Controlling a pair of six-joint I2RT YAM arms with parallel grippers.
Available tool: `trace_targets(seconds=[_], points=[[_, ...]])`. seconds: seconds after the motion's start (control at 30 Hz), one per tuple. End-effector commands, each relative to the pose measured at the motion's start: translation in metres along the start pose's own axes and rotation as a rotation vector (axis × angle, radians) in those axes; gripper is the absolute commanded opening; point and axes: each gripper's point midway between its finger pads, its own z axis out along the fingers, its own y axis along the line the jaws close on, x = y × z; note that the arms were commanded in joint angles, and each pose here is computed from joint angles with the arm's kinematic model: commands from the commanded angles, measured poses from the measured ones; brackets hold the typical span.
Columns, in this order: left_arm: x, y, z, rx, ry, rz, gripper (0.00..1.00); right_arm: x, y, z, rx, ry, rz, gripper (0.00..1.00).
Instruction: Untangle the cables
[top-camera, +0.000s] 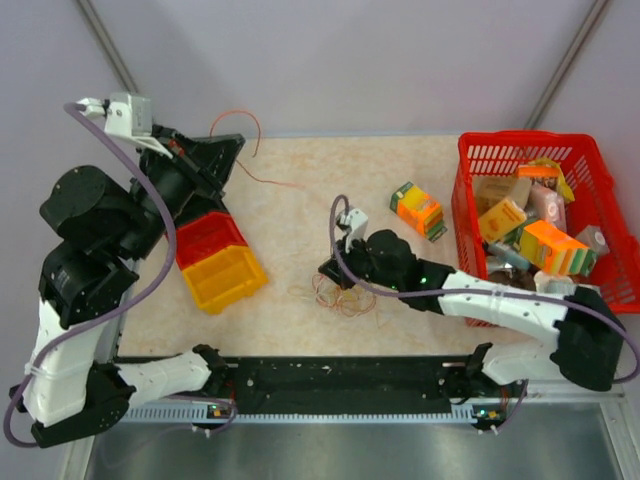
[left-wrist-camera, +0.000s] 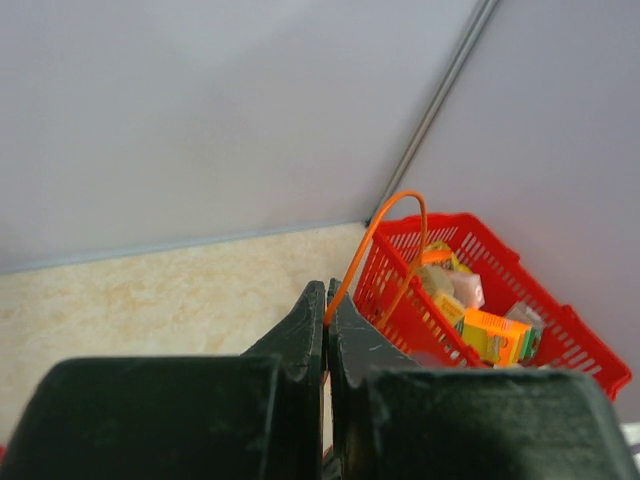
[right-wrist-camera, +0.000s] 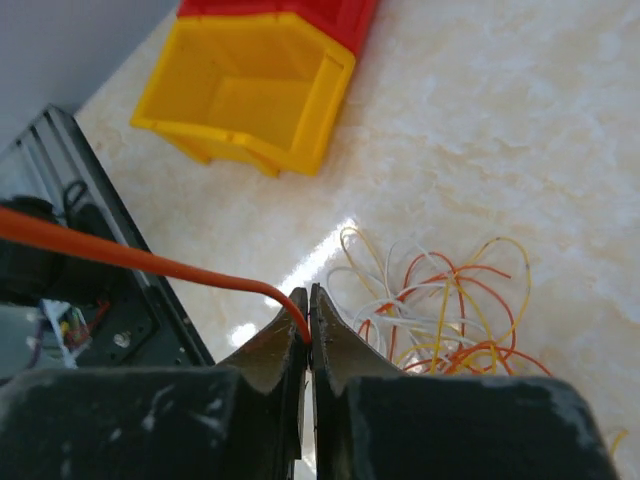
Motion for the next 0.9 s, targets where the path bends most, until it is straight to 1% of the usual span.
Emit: trace_targets(seconds=[0.0,0.03,0.07,0.1,0.2,0.27,0.33,0.4,0.43,0.47,0.5,0.53,0.57,0.63,0.73,0.87], points=[[0.048,0.021,-0.001,-0.048,0.057,0.001,0.00,-0.149,0.046,-0.079,-0.031,-0.317,0.142,0.00],[0.062,0.021,-0.001,-0.036,0.064,-0.015,0.00,-0.162,0.052,-0.096,-0.044,-0.309,0.170,0.00],[0.095,0.025,0.006,-0.029,0.122,-0.026,0.00,-0.176,0.060,-0.109,-0.086,-0.316,0.197,0.00],[0.116,0.026,0.011,-0.018,0.154,-0.039,0.00,-0.189,0.068,-0.123,-0.131,-0.334,0.212,0.00],[0.160,0.014,0.020,0.081,0.225,-0.102,0.00,-0.222,0.077,-0.163,-0.197,-0.429,0.251,0.00],[0.175,-0.002,0.023,0.175,0.254,-0.145,0.00,-0.231,0.075,-0.175,-0.170,-0.452,0.223,0.00],[0.184,-0.016,0.022,0.258,0.272,-0.172,0.00,-0.224,0.058,-0.167,-0.083,-0.431,0.179,0.00],[0.187,-0.019,0.021,0.278,0.270,-0.195,0.00,-0.202,0.025,-0.146,0.057,-0.391,0.158,0.00],[0.189,-0.019,0.021,0.280,0.272,-0.200,0.00,-0.187,0.011,-0.136,0.103,-0.337,0.158,0.00],[0.190,-0.019,0.020,0.282,0.274,-0.201,0.00,-0.185,0.010,-0.134,0.112,-0.318,0.154,0.00],[0.191,-0.019,0.019,0.284,0.275,-0.199,0.00,-0.190,0.017,-0.138,0.085,-0.325,0.145,0.00],[0.193,-0.019,0.018,0.287,0.279,-0.197,0.00,-0.203,0.029,-0.146,0.028,-0.357,0.132,0.00],[0.191,-0.019,0.017,0.291,0.274,-0.196,0.00,-0.215,0.035,-0.155,0.011,-0.399,0.117,0.00],[0.189,-0.021,0.016,0.304,0.267,-0.198,0.00,-0.235,0.037,-0.170,0.033,-0.453,0.081,0.00],[0.189,-0.031,0.015,0.365,0.262,-0.202,0.00,-0.249,0.036,-0.170,0.055,-0.426,0.080,0.00],[0.202,-0.048,0.017,0.464,0.298,-0.243,0.00,-0.250,0.043,-0.162,0.009,-0.422,0.167,0.00]])
